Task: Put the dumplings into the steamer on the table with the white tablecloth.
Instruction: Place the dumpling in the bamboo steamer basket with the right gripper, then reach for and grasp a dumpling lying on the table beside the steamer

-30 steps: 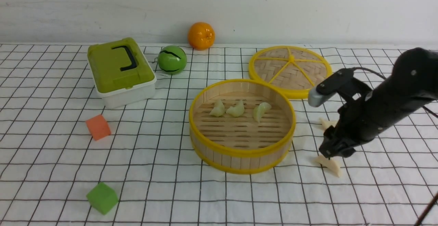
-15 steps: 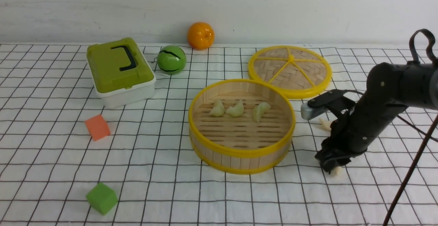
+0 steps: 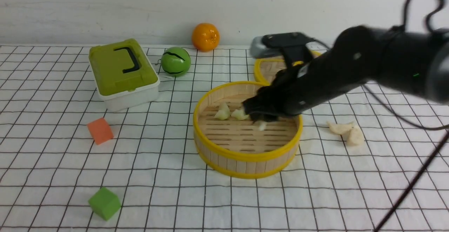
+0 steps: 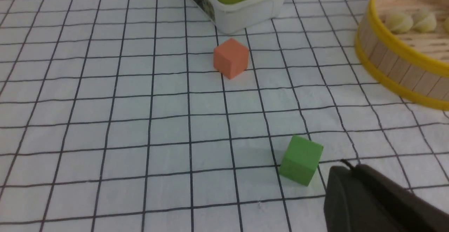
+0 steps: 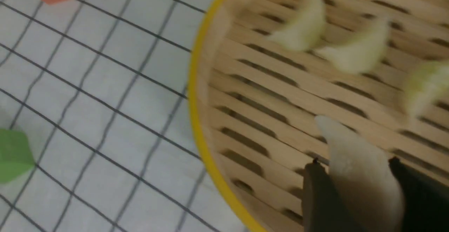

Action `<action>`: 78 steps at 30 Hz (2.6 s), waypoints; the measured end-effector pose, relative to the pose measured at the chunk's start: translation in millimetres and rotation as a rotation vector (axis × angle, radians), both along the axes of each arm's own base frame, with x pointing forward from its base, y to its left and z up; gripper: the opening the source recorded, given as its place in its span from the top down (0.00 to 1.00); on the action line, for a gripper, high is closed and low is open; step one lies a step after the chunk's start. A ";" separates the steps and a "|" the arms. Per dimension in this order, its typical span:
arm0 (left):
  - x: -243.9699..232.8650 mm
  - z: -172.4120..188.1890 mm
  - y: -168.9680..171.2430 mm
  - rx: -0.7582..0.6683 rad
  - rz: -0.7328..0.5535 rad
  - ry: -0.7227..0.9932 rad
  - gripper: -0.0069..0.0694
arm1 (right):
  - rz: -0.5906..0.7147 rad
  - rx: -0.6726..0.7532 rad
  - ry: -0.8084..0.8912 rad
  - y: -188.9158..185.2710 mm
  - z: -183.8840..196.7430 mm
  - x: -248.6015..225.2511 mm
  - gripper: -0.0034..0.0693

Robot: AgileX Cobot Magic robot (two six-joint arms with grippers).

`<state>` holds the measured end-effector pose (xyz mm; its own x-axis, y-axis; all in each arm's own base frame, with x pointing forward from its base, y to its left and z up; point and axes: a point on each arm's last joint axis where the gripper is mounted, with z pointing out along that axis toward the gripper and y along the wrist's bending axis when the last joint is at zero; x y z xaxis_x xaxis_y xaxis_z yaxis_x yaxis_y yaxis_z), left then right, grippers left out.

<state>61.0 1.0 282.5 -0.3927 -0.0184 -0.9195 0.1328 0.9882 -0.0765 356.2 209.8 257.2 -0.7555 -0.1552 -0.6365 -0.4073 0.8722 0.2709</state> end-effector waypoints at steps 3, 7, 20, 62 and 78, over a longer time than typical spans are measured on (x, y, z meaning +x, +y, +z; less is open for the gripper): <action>-3.6 0.7 3.0 -0.025 0.012 -0.013 0.93 | -0.006 -0.006 0.032 32.6 -41.4 9.7 0.63; -5.3 1.2 4.3 -0.034 0.015 -0.023 0.93 | -0.010 -0.027 0.062 46.0 -71.1 25.8 0.63; -6.0 1.5 5.3 -0.034 0.018 -0.029 0.93 | -0.026 -0.014 0.081 54.4 -71.8 37.3 0.36; 1.2 -15.4 -2.5 0.019 -0.044 -0.089 0.93 | -0.350 -0.290 0.385 -166.7 -81.0 81.0 0.70; 1.2 -15.5 -2.4 0.020 -0.043 -0.088 0.92 | -0.381 -0.277 0.404 -166.7 -84.7 81.8 0.46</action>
<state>62.2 -1.4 267.1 -0.3101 0.0153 -0.9506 0.1809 0.9825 -0.0432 438.1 43.1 172.5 -0.9631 0.0545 -0.2637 0.0340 0.9961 0.0818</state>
